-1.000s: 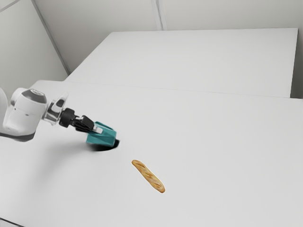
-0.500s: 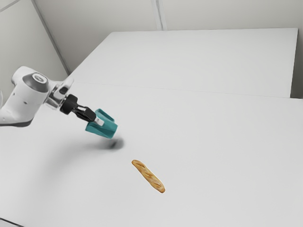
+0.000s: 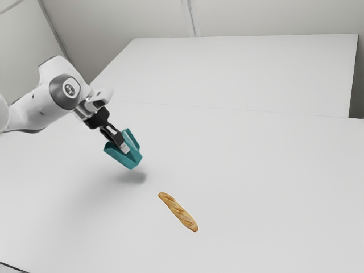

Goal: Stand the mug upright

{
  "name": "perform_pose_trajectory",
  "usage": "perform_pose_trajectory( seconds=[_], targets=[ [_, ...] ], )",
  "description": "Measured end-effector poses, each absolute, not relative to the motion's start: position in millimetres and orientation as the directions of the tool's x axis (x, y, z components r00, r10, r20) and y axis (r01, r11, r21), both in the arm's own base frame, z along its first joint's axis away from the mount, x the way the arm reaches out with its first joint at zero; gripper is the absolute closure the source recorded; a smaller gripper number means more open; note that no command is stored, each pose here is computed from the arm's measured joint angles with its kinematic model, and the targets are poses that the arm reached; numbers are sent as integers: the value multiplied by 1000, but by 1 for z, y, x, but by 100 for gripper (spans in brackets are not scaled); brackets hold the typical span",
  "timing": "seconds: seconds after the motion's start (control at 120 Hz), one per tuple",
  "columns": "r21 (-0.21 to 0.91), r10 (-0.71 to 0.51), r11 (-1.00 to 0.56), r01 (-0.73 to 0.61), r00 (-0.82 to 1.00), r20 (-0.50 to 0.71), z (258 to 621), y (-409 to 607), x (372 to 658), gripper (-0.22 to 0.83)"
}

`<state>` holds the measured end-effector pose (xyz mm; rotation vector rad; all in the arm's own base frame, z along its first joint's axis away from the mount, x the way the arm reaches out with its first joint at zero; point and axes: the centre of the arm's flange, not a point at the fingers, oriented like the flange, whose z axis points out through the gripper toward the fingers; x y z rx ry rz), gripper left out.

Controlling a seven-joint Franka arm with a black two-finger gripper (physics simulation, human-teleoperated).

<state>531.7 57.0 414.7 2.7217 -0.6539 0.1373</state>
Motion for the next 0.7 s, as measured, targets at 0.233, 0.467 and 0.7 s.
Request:
perform_pose_trajectory(
  seconds=[0.233, 0.467, 0.7],
  targets=[
    [199, -480, -849, -490, 871, 99, 417, 14, 535, 79],
    [66, -506, -860, -507, 862, 24, 417, -13, 537, 79],
    [-19, -468, -884, -468, 884, -6, 409, -21, 532, 78]
  ],
)
